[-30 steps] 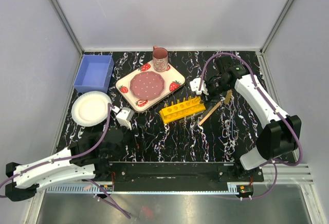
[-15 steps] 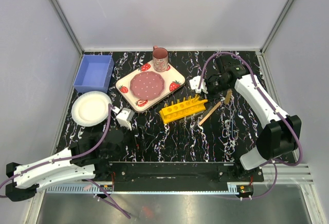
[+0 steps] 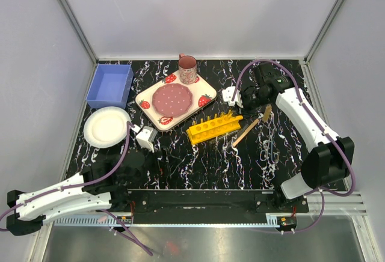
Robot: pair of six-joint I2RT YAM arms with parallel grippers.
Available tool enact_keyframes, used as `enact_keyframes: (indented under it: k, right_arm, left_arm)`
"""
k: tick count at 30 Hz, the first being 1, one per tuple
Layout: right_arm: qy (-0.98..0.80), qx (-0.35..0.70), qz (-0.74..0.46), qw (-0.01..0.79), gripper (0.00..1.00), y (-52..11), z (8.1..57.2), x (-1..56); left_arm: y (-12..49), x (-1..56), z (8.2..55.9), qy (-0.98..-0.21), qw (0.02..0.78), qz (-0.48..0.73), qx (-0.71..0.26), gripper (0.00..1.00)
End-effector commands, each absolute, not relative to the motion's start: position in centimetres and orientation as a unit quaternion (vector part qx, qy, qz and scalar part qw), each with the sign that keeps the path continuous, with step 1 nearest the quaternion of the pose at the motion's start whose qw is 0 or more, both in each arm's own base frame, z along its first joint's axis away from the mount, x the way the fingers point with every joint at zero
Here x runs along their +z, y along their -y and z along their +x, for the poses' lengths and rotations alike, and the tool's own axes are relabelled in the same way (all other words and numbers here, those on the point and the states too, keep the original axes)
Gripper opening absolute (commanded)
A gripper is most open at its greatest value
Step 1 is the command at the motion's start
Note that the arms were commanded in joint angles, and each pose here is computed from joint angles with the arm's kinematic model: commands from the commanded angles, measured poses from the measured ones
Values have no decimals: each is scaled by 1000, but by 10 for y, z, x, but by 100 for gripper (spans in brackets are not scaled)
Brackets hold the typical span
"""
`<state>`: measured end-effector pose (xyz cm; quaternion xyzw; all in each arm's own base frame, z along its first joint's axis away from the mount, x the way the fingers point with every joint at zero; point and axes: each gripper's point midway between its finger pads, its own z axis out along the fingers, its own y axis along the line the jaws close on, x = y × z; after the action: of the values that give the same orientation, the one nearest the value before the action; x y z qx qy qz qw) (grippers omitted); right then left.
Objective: Organize the chemistry lab equipment
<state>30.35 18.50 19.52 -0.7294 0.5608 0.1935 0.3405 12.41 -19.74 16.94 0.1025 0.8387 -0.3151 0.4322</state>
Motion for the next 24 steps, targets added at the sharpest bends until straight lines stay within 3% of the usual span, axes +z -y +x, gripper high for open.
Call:
enact_keyframes:
  k: [1,24]
  right_arm:
    - [-552,195,-721,372,25,-193,305,219]
    - [-658,220,-653,303,24,-191,330,205]
  left_arm:
    - [200,178,127,-831,441,92,-325,99]
    - [199,174,126,-833,437,91,-326,99]
